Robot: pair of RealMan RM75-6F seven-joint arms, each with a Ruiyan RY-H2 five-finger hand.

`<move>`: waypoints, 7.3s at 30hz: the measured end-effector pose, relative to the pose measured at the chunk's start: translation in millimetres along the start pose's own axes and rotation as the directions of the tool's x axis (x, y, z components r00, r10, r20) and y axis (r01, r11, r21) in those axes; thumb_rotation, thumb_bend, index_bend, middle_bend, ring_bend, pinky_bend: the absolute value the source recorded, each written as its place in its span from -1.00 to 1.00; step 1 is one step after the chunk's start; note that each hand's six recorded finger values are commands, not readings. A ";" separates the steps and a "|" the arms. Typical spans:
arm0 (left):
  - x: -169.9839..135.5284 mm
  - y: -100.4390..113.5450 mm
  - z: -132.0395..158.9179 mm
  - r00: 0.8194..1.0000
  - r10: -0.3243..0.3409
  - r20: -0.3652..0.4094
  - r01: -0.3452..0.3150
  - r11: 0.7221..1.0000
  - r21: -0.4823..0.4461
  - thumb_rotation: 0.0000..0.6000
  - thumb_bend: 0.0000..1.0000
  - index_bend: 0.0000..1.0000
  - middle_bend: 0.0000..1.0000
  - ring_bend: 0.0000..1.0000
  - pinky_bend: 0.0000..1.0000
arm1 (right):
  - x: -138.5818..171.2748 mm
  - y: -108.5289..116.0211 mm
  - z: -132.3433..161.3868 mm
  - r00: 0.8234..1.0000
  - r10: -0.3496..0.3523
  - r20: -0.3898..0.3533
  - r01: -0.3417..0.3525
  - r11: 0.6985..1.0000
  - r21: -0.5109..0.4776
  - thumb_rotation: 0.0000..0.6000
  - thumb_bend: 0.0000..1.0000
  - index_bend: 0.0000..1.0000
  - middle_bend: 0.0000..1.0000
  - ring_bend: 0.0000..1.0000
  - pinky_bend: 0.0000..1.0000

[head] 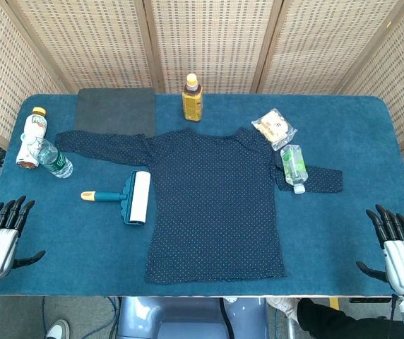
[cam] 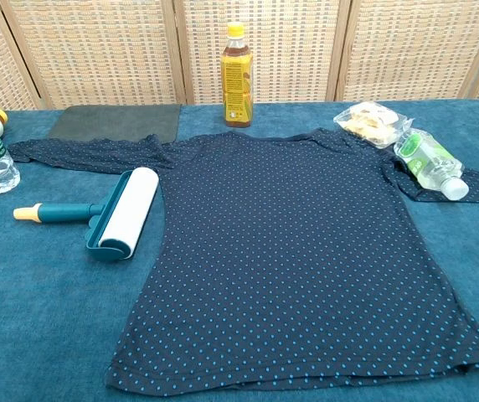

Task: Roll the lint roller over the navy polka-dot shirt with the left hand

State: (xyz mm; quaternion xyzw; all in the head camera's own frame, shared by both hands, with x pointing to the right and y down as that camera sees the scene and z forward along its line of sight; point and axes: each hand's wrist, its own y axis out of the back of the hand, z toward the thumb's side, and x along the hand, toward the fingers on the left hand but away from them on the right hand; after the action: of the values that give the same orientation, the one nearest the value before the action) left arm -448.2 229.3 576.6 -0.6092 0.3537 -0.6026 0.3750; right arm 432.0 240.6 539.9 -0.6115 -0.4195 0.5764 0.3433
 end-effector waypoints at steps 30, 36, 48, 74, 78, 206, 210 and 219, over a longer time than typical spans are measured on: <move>3.7 -5.0 2.2 1.000 -0.016 -0.002 0.016 1.000 0.013 1.00 -1.00 -1.00 -1.00 -1.00 -1.00 | 0.0 -2.5 -0.5 1.000 0.006 0.001 -0.006 1.000 -0.014 1.00 -0.84 -1.00 -1.00 -1.00 -1.00; 13.3 -2.2 6.4 1.000 0.000 0.007 0.000 1.000 0.015 1.00 -1.00 -1.00 -0.72 -0.63 -0.39 | 0.1 -1.7 -2.1 1.000 0.004 0.007 -0.004 1.000 -0.015 1.00 -0.84 -1.00 -1.00 -1.00 -1.00; 70.7 -8.3 27.1 0.992 -0.093 0.089 0.097 0.995 -0.032 1.00 -0.75 -0.63 0.65 0.39 0.34 | -1.7 -4.6 -4.1 1.000 0.012 0.016 -0.012 1.000 -0.010 1.00 -0.84 -1.00 -1.00 -1.00 -1.00; 186.9 -26.6 78.8 0.951 -0.289 0.108 0.268 0.947 0.176 1.00 -0.64 -0.26 0.87 0.56 0.44 | -7.1 -8.3 -15.1 0.999 0.015 0.049 -0.015 1.000 -0.009 1.00 -0.84 -1.00 -1.00 -1.00 -1.00; 193.7 -36.3 86.5 0.950 -0.295 0.106 0.266 0.938 0.224 1.00 -0.65 -0.24 0.87 0.56 0.44 | -8.2 -10.1 -17.0 0.998 0.015 0.055 -0.014 1.000 -0.008 1.00 -0.84 -1.00 -1.00 -1.00 -1.00; 203.5 -41.5 376.5 0.835 -0.520 0.180 0.228 0.624 0.747 1.00 0.23 0.77 0.87 0.56 0.39 | -17.8 -4.8 -43.2 0.993 0.032 0.114 -0.020 0.994 -0.105 1.00 -0.84 -1.00 -1.00 -1.00 -1.00; 209.6 -38.3 357.5 0.843 -0.515 0.153 0.243 0.619 0.747 1.00 0.23 0.77 0.87 0.56 0.39 | -17.8 -5.3 -42.9 0.993 0.033 0.114 -0.022 0.995 -0.101 1.00 -0.84 -1.00 -1.00 -1.00 -1.00; 219.0 -31.6 287.7 0.860 -0.507 0.065 0.285 0.581 0.762 1.00 0.23 0.77 0.87 0.56 0.39 | -17.3 -7.2 -39.0 0.994 0.035 0.106 -0.025 0.995 -0.091 1.00 -0.84 -1.00 -1.00 -1.00 -1.00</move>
State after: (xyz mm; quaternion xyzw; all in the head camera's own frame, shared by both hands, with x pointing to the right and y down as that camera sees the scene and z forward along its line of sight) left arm -156.1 59.6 709.3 -0.5493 -0.1187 -0.6699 0.4852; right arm 470.1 230.3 557.5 -0.6008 -0.4536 0.5940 0.2837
